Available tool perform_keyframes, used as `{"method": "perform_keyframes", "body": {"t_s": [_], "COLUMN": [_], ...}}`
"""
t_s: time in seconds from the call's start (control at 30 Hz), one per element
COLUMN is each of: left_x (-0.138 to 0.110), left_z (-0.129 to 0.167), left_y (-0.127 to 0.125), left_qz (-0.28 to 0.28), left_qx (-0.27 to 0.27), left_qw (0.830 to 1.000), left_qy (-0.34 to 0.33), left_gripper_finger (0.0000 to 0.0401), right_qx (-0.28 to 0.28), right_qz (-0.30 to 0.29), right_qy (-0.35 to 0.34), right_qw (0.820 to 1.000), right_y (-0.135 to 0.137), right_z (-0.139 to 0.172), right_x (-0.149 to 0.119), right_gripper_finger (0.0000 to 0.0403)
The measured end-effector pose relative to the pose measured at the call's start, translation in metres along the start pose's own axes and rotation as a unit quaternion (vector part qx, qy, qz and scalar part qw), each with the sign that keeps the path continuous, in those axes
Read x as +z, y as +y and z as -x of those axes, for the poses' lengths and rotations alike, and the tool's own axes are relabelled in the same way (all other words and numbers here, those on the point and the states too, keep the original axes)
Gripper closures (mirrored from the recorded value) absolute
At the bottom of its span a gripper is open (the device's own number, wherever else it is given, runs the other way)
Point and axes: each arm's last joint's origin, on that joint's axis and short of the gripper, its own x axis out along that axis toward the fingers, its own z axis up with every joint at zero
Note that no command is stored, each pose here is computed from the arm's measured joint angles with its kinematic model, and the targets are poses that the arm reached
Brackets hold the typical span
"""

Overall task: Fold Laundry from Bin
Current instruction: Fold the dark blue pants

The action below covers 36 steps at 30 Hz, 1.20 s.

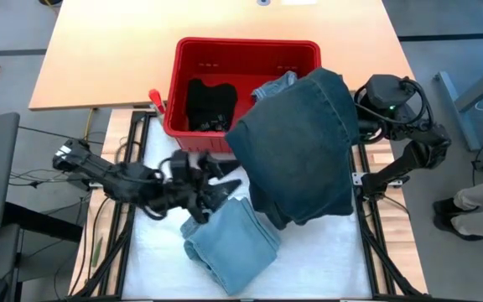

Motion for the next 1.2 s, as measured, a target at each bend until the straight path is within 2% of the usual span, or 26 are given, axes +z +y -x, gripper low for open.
{"method": "perform_keyframes", "body": {"t_s": [0.1, 0.2, 0.37, 0.7, 0.8, 1.2], "left_x": [-0.011, -0.005, 0.005, 0.015, 0.015, 0.018], "left_z": [-0.009, -0.015, -0.023, -0.026, -0.027, -0.037], "left_y": [0.002, -0.004, -0.013, -0.013, -0.011, 0.003], "left_qz": [-0.008, -0.013, -0.017, -0.021, -0.006, 0.082], "left_qx": [-0.020, -0.029, -0.073, -0.009, 0.003, -0.037], "left_qw": [1.000, 0.999, 0.997, 0.999, 1.000, 0.996], "left_qy": [0.000, -0.015, -0.017, -0.026, -0.029, -0.014], "left_gripper_finger": [0.0100, 0.0100, 0.0100, 0.0100, 0.0100, 0.0100], "right_qx": [-0.001, -0.001, -0.001, -0.001, -0.001, -0.021], "right_qz": [0.000, 0.000, 0.000, -0.001, -0.001, 0.001], "right_qy": [0.000, 0.000, 0.001, 0.001, 0.007, 0.032], "right_qw": [1.000, 1.000, 1.000, 1.000, 1.000, 0.999], "right_y": [0.000, 0.000, 0.000, 0.000, 0.000, -0.001], "right_z": [0.000, 0.000, 0.000, 0.000, 0.000, -0.004], "right_x": [0.000, 0.000, 0.000, 0.000, -0.002, -0.009], "right_gripper_finger": [0.0384, 0.0384, 0.0384, 0.0384, 0.0384, 0.0384]}}
